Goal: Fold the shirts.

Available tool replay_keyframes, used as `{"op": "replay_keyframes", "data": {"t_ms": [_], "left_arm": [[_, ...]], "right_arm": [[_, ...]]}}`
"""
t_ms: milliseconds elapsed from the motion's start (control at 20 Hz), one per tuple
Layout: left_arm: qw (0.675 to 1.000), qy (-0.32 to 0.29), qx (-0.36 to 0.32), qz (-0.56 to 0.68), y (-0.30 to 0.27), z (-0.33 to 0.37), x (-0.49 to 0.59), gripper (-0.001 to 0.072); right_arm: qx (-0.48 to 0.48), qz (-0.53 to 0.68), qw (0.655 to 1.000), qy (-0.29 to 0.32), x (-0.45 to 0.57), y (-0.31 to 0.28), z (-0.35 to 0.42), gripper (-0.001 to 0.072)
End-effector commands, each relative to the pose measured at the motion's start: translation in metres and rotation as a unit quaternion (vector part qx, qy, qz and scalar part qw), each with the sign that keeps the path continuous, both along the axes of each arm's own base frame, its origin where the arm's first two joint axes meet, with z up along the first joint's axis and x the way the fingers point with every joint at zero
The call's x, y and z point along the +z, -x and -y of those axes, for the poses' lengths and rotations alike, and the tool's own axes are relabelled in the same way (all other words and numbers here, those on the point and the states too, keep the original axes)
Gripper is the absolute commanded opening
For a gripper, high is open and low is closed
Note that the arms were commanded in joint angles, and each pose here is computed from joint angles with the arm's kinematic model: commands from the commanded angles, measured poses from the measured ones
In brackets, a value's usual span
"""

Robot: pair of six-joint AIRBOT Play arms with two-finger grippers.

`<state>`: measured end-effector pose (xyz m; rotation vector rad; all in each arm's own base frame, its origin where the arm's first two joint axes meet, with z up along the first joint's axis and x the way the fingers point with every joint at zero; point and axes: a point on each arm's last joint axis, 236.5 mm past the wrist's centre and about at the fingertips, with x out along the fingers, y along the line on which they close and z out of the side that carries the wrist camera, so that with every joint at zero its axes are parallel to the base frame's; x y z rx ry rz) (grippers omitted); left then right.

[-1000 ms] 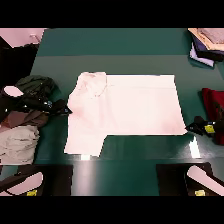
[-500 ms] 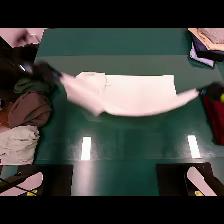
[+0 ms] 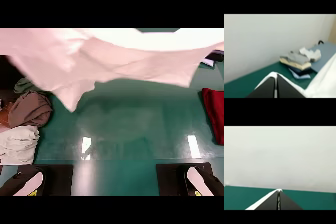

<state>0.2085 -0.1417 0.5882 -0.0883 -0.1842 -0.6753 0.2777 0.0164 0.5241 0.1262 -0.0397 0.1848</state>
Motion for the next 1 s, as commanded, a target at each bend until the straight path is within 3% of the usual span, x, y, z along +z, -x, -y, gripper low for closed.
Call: {"op": "replay_keyframes", "data": {"t_ms": [0, 150, 350, 600, 800, 950], "left_arm": [[0.990, 0.035, 0.031, 0.132, 0.093, -0.007, 0.056, 0.0029], [0.991, 0.025, 0.039, 0.125, 0.093, -0.008, 0.050, 0.0029], [0.995, 0.019, 0.058, -0.082, -0.024, -0.024, -0.049, 0.0029], [0.927, 0.006, 0.036, -0.374, -0.156, -0.033, -0.245, 0.0030], [0.868, 0.005, 0.028, -0.496, -0.228, -0.041, -0.354, 0.0030], [0.855, -0.013, 0.028, -0.517, -0.270, -0.049, -0.414, 0.0030]], "right_arm": [[-0.080, 0.022, 0.996, 0.032, 0.029, 0.042, 0.011, 0.0010], [-0.118, -0.009, 0.993, 0.023, 0.009, 0.043, 0.028, 0.0009], [-0.148, -0.135, 0.979, -0.023, -0.064, 0.017, 0.071, 0.0009], [-0.089, -0.355, 0.924, -0.114, -0.184, -0.050, 0.106, 0.0009], [-0.098, -0.537, 0.835, -0.067, -0.306, -0.100, 0.118, 0.0009], [-0.087, -0.576, 0.813, -0.028, -0.368, -0.152, 0.106, 0.0009]]}}
